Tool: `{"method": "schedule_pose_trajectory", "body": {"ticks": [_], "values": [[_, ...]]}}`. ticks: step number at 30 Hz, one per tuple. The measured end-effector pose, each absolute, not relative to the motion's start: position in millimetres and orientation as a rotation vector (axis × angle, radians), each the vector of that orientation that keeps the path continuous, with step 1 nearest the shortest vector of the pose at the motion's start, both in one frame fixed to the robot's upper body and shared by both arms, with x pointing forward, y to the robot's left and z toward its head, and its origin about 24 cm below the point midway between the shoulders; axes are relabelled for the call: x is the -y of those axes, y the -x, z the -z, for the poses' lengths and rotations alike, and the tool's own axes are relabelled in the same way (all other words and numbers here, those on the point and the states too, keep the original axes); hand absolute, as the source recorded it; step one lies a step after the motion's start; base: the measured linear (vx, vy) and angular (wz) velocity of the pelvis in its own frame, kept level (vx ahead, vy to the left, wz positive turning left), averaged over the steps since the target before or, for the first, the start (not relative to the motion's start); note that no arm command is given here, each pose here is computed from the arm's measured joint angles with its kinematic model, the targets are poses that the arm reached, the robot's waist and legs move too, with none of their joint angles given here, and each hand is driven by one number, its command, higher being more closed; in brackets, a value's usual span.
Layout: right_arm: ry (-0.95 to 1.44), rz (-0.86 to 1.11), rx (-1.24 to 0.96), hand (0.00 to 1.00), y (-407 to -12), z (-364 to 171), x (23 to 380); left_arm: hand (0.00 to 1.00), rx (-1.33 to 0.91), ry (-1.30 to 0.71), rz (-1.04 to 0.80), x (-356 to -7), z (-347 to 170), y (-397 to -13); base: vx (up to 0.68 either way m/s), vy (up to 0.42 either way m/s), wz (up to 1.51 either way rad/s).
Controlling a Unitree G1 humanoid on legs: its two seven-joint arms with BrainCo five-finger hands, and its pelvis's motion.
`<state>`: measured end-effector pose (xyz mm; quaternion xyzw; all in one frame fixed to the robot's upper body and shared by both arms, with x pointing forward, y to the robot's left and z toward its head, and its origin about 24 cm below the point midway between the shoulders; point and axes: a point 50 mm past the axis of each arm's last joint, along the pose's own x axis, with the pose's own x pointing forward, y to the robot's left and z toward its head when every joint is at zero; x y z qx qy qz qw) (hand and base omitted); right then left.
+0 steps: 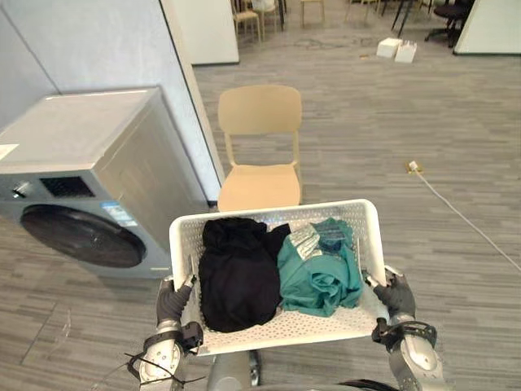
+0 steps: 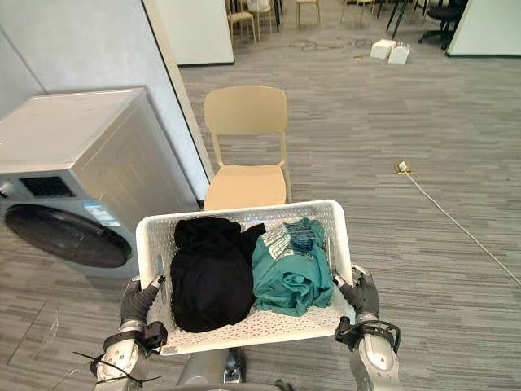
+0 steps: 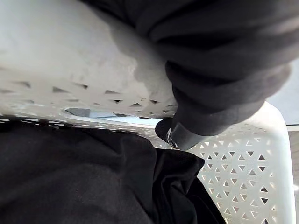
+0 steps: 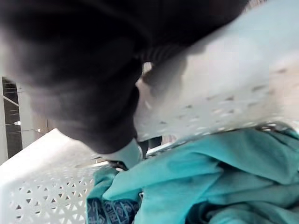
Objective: Pick up the laundry basket with both hands and put the clothes into the washing machine.
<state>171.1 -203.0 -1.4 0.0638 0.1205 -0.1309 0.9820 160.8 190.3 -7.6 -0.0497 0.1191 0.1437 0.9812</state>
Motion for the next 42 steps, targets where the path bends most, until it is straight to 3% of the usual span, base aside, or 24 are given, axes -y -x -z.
{"method": "schedule_pose_trajectory", "body": {"ticks": [7,16,23,31,36,42], "values": [[-0.165,0.324,-0.320,1.00,-157.2,20.1,203.5,1.00,-0.278,0.043,-0.227,-190.5,13.8,-174.4,0.78,0.213,0.16],[-0.166,0.352,-0.402,1.00,-135.4,33.3,211.0,1.00,-0.353,0.036,-0.195,-180.9,30.5,-171.3,0.57,-0.089,0.61],[-0.142,0.347,-0.375,1.00,-131.1,23.9,213.6,1.00,-0.349,0.056,-0.205,-178.8,31.3,-167.0,0.34,-0.084,0.21],[-0.177,0.359,-0.474,1.00,-121.7,46.2,208.9,1.00,-0.424,0.028,-0.189,-181.1,45.9,-160.4,0.14,0.226,-0.26],[-0.196,0.333,-0.472,1.00,-134.1,49.6,201.8,1.00,-0.398,-0.007,-0.200,-192.0,41.4,-170.7,-0.04,0.113,-0.28],[-0.191,0.331,-0.321,1.00,-179.1,25.2,201.1,1.00,-0.260,-0.028,-0.206,-192.7,15.7,-223.1,-0.18,0.049,-0.28]]}}
